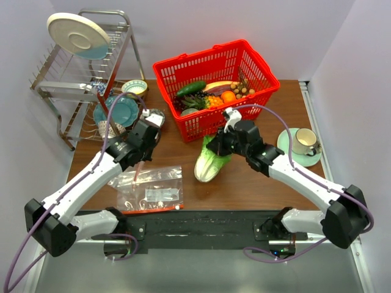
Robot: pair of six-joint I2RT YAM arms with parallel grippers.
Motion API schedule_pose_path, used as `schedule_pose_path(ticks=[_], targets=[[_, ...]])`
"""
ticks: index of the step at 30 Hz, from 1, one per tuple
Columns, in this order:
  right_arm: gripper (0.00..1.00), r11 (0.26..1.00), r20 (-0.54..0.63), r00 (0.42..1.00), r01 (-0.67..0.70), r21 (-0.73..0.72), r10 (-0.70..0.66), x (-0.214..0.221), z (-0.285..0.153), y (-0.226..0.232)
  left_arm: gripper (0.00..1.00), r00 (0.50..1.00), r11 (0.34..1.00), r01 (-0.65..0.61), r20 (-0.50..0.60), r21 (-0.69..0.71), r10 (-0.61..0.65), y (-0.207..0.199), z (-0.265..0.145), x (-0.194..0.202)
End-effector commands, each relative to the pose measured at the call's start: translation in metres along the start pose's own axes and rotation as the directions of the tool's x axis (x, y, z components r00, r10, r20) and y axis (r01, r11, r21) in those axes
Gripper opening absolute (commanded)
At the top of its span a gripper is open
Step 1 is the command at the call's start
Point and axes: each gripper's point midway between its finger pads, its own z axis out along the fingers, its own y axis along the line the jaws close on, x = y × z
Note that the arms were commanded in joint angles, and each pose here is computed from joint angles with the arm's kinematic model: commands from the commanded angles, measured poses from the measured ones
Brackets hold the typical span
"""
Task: Place the food in the zip-top bag and seal the zipper
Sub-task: Place the fake vegetable in the bin, then open the zipper of the food storage bag.
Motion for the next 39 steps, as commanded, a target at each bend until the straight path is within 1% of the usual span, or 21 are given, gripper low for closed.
schedule_pose_path(ticks=[1,6,10,12,13,14,16,18,19,20,21,22,24,26,27,29,30,32,33,35,39], targets=[[0.0,0.996,0.236,0.968,0.091,-0.022,-0.084,-0.093,-0.036,0.036,0.0,0.991,0.985,0.064,0.105,0.163,-0.082,-0.035,0.007,-0.026],[0.0,0.989,0.371,0.919,0.148,-0.008,-0.134,-0.157,-0.056,0.059,0.0,0.986,0.97,0.073,0.129,0.231,-0.105,-0.048,0.008,-0.028],[0.0,0.983,0.437,0.882,0.13,0.129,-0.174,-0.213,-0.048,0.054,0.0,0.98,0.961,0.09,0.15,0.262,-0.132,-0.052,0.005,-0.029],[0.0,0.978,0.437,0.88,0.128,0.164,-0.188,-0.228,-0.038,0.051,0.0,0.977,0.959,0.097,0.157,0.267,-0.143,-0.051,0.003,-0.028],[0.0,0.978,0.476,0.859,0.124,0.165,-0.189,-0.252,-0.046,0.059,0.0,0.976,0.957,0.103,0.157,0.27,-0.15,-0.052,0.002,-0.028],[0.0,0.973,0.441,0.876,0.118,0.199,-0.197,-0.25,-0.022,0.049,0.0,0.975,0.956,0.105,0.159,0.273,-0.153,-0.052,0.001,-0.027],[0.0,0.971,0.469,0.862,0.1,0.217,-0.194,-0.271,-0.016,0.047,0.0,0.971,0.953,0.114,0.171,0.281,-0.167,-0.051,-0.001,-0.027],[0.0,0.963,0.441,0.876,0.091,0.252,-0.198,-0.271,0.01,0.035,0.0,0.966,0.95,0.12,0.186,0.288,-0.178,-0.051,-0.004,-0.027],[0.02,0.964,0.464,0.864,0.085,0.253,-0.198,-0.285,0.007,0.037,0.0,0.965,0.949,0.124,0.187,0.291,-0.184,-0.051,-0.004,-0.027],[0.29,0.954,0.411,0.889,0.083,0.289,-0.202,-0.275,0.024,0.026,0.0,0.964,0.948,0.126,0.19,0.293,-0.187,-0.05,-0.005,-0.027],[0.75,0.949,0.397,0.896,0.079,0.305,-0.202,-0.275,0.026,0.024,0.0,0.961,0.946,0.13,0.196,0.296,-0.194,-0.05,-0.006,-0.027],[0.83,0.952,0.414,0.888,0.079,0.295,-0.201,-0.288,0.016,0.033,0.0,0.96,0.946,0.133,0.198,0.296,-0.197,-0.049,-0.007,-0.026],[0.89,0.967,0.365,0.913,0.1,0.234,-0.182,-0.275,0.015,0.044,0.0,0.956,0.944,0.138,0.209,0.298,-0.205,-0.049,-0.008,-0.028],[0.85,0.981,0.329,0.934,0.086,0.171,-0.139,-0.254,0.018,0.051,0.0,0.953,0.941,0.139,0.216,0.307,-0.211,-0.05,-0.008,-0.029],[0.78,0.989,0.348,0.929,0.089,0.12,-0.126,-0.254,0.001,0.065,0.0,0.95,0.94,0.138,0.226,0.313,-0.215,-0.051,-0.008,-0.03],[0.67,0.996,0.285,0.955,0.082,0.018,-0.084,-0.216,0.01,0.077,0.0,0.949,0.937,0.134,0.231,0.321,-0.215,-0.053,-0.008,-0.031],[0.53,0.997,0.274,0.959,0.075,-0.024,-0.066,-0.206,0.006,0.085,0.0,0.946,0.937,0.134,0.241,0.323,-0.218,-0.053,-0.008,-0.034],[0.33,0.989,0.208,0.978,0.052,-0.14,-0.022,-0.171,0.005,0.106,0.0,0.941,0.938,0.134,0.255,0.319,-0.221,-0.052,-0.009,-0.037],[0.16,0.985,0.18,0.984,0.038,-0.168,-0.008,-0.158,0.006,0.112,0.0,0.938,0.937,0.136,0.264,0.321,-0.226,-0.052,-0.009,-0.04],[0.01,0.972,0.095,0.995,0.007,-0.234,0.016,-0.123,0.01,0.13,0.0,0.934,0.941,0.139,0.274,0.309,-0.228,-0.049,-0.009,-0.042],[0.0,0.959,0.0,0.997,-0.071,-0.276,0.074,-0.074,0.027,0.148,0.0,0.927,0.943,0.143,0.294,0.301,-0.234,-0.047,-0.011,-0.05]])
